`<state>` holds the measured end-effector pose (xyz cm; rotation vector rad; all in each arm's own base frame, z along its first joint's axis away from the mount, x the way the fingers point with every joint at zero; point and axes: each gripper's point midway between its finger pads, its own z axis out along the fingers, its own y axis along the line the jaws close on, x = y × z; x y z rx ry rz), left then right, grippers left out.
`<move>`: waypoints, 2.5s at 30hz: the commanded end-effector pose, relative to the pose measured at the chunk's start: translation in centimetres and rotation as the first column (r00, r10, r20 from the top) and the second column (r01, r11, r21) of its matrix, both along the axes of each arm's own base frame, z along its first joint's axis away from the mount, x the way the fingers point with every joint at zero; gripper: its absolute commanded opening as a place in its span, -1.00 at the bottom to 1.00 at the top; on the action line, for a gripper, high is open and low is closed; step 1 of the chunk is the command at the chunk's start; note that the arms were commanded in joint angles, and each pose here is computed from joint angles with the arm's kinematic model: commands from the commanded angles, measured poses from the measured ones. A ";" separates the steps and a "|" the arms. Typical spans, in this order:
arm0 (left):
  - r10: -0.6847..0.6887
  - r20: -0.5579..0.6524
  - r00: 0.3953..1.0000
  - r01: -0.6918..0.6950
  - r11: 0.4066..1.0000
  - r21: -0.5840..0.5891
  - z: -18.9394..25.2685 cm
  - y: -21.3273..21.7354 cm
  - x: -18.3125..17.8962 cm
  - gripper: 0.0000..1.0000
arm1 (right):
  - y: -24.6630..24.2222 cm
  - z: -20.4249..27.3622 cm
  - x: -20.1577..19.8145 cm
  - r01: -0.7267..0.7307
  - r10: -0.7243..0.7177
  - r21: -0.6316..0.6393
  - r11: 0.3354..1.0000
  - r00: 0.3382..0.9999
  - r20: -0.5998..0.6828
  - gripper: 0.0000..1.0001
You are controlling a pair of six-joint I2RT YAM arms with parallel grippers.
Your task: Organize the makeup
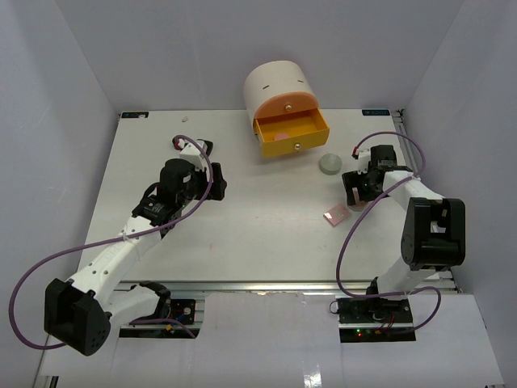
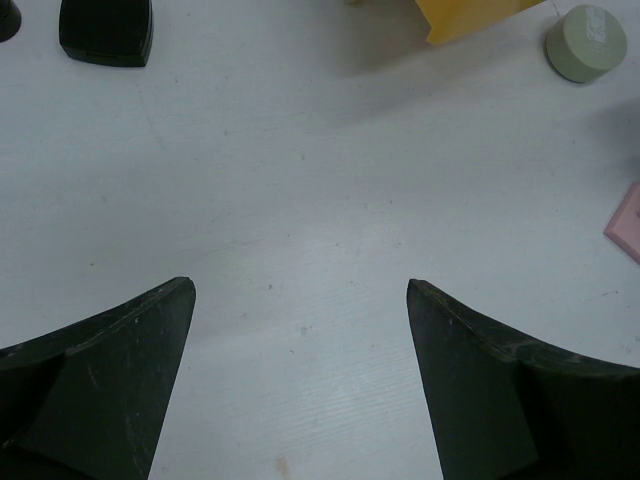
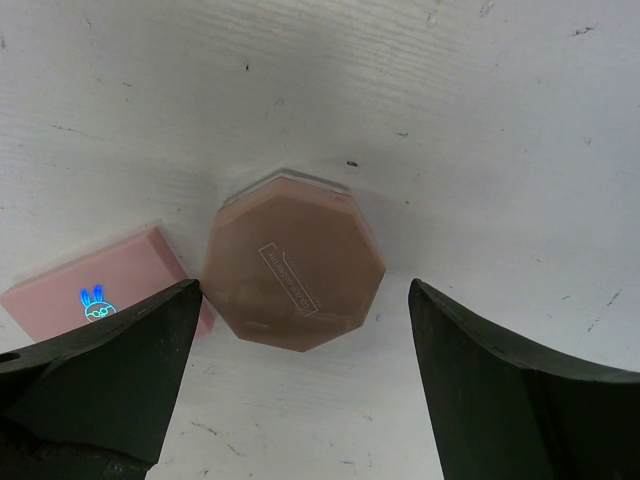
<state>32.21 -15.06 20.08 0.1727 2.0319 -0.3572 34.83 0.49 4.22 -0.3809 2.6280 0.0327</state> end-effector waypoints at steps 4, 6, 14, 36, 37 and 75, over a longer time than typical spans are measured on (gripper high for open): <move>-0.007 0.047 0.999 0.007 1.000 -0.010 1.2 0.1 -0.1 0.96 | -1.0 -0.9 0.6 0.025 -0.025 -0.047 0.999 1.000 0.007 0.96; -0.007 0.049 0.999 0.007 1.000 -0.007 1.2 0.1 -0.1 0.96 | -1.0 -1.1 0.6 0.024 -0.024 -0.046 0.999 1.000 0.004 0.96; 0.001 0.050 0.999 -0.001 1.000 -0.004 1.2 0.3 -0.2 0.96 | -0.5 -1.5 0.8 -0.023 0.023 -0.029 0.999 1.000 0.000 0.17; -0.006 0.026 1.000 0.005 1.000 0.029 -0.2 0.4 0.0 0.96 | 19.7 25.7 15.4 -0.528 0.429 -0.009 0.849 0.680 0.594 -0.67; -0.008 0.024 1.000 0.008 0.999 0.031 -0.3 0.3 0.0 0.96 | 20.0 25.3 16.4 -0.519 0.421 -0.005 0.855 0.688 0.591 -0.63; -0.084 0.017 0.996 0.084 0.996 0.011 -0.2 -0.9 -0.5 0.96 | 10.6 7.8 0.5 -0.404 0.383 0.128 0.906 0.910 0.159 0.81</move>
